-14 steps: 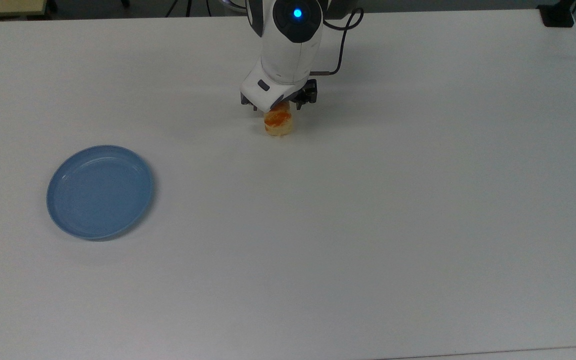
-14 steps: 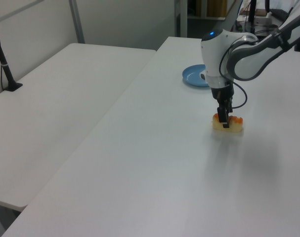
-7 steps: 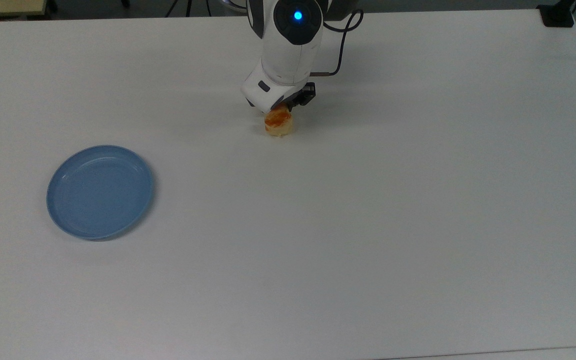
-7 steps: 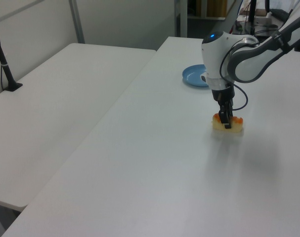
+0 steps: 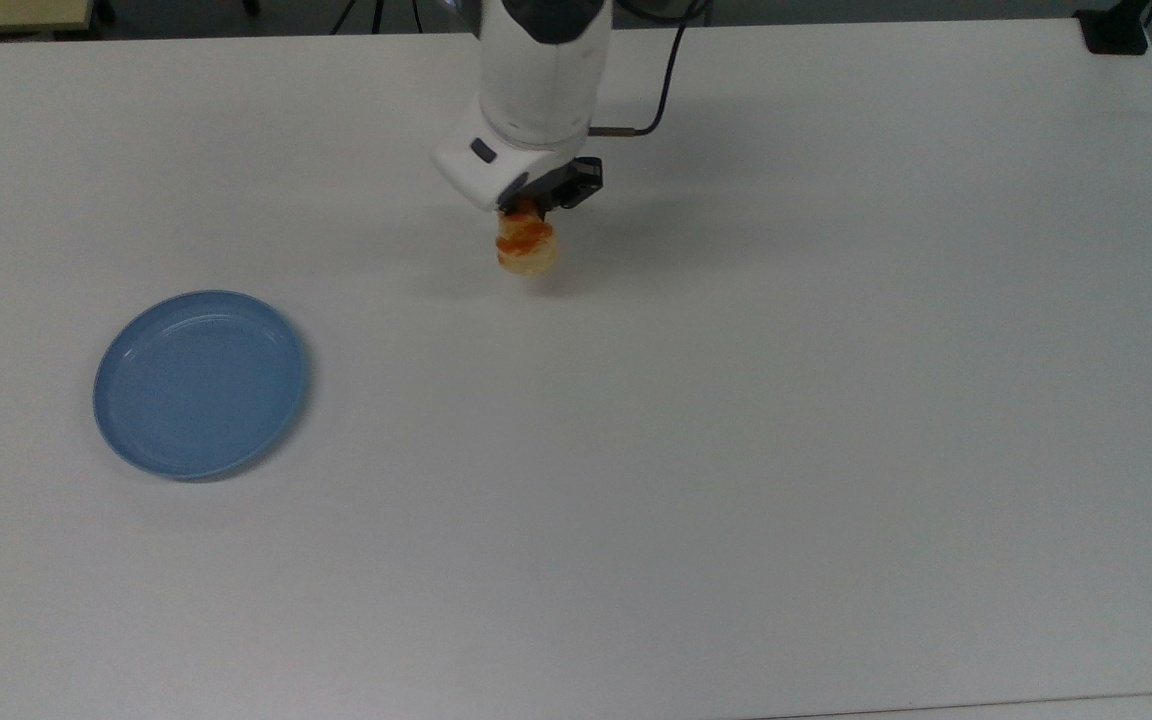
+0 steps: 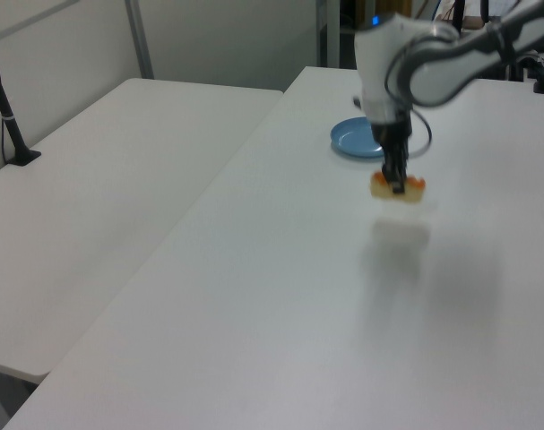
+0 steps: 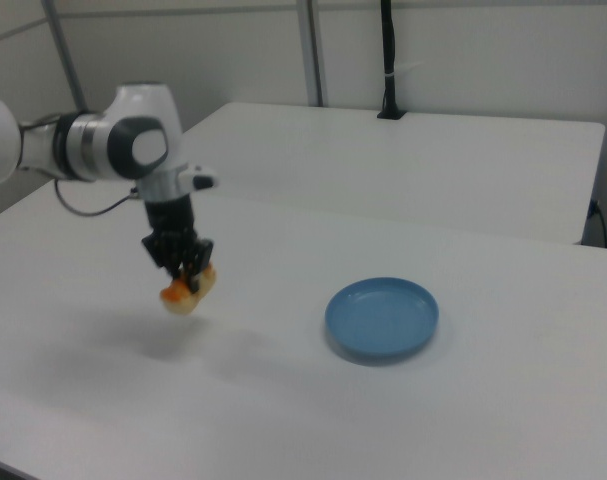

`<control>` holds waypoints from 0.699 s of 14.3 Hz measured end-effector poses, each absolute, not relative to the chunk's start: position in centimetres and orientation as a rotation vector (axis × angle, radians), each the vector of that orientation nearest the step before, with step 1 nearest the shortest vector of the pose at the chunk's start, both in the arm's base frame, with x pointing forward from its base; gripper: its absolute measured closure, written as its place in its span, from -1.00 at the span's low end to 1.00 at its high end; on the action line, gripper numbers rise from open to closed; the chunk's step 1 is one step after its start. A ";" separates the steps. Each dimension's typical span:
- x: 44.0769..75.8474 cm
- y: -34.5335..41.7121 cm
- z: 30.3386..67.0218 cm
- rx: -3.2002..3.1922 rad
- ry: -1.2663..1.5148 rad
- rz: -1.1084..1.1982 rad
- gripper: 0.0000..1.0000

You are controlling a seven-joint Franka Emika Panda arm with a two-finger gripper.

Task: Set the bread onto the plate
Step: 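Carry the held bread roll over the light blue plate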

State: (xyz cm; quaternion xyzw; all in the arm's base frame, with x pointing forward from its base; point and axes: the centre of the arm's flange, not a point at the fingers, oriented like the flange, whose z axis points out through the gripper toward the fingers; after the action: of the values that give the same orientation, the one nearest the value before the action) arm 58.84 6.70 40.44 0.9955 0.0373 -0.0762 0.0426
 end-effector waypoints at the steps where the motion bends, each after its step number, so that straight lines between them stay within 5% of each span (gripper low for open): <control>1: 59.9 4.8 42.5 3.054 0.121 -0.195 0.40; 5: 63.5 -3.9 47.1 3.049 0.126 -0.051 0.40; 10: 66.3 -13.2 43.5 3.016 0.227 -0.100 0.38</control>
State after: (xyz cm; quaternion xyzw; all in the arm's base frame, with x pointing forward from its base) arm 66.28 -13.25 43.48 0.9950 0.0750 -0.0329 0.0578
